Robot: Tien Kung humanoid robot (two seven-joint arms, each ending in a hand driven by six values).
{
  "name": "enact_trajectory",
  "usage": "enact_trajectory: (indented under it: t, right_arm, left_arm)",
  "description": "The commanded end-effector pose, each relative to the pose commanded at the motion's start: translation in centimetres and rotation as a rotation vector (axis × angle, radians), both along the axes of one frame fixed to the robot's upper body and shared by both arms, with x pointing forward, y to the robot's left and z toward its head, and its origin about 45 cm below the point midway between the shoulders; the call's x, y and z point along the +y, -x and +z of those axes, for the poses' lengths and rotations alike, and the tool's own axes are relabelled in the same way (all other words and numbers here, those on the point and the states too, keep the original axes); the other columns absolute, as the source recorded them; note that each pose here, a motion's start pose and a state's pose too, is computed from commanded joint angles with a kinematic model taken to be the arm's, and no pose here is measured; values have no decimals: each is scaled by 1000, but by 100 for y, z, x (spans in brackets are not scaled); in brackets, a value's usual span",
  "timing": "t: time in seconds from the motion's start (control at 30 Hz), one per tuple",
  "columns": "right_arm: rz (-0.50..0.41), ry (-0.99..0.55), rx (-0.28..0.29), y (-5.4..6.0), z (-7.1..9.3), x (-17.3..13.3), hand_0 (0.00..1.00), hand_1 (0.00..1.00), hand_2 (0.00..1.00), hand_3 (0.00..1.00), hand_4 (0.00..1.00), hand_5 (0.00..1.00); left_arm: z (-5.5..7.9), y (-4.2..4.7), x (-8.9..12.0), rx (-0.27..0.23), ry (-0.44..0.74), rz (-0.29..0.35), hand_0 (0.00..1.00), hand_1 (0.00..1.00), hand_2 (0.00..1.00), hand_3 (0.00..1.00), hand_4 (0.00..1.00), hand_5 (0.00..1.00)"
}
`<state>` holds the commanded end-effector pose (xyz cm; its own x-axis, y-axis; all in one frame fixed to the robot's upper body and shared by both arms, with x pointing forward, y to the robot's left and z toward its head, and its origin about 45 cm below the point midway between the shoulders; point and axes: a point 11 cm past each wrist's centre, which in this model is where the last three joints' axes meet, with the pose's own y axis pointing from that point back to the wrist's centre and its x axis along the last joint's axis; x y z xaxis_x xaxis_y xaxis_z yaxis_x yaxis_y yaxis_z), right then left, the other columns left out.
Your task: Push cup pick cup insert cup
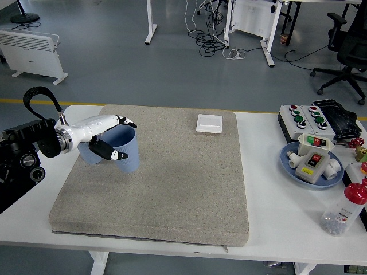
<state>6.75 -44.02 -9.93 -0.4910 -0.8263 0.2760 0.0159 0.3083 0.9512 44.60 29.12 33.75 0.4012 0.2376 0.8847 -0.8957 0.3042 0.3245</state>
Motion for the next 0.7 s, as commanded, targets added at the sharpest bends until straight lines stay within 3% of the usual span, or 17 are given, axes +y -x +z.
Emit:
enact_trajectory:
  t: [0.17, 0.3, 0.43, 0.7]
  right_arm:
    - [-2, 0, -1, 0, 1, -3, 724, 647, 644, 575, 121, 465]
    - [-2, 0, 1, 10, 1, -7, 724, 647, 644, 575, 120, 465]
    - [-1, 1, 1, 6, 2, -9, 724, 647, 644, 575, 120, 465]
    - [2, 1, -2, -9, 5, -9, 724, 648, 644, 575, 120, 465]
  left_arm:
    - [395, -112, 258, -80, 20, 72, 571, 490, 472, 473, 285, 2]
    - [523, -210, 428, -108, 13, 128, 576, 493, 473, 473, 286, 2]
    - [511, -285, 547, -119, -28, 168, 583, 493, 474, 475, 286, 2]
    - [373, -350, 621, -99, -91, 190, 585, 496, 479, 477, 283, 2]
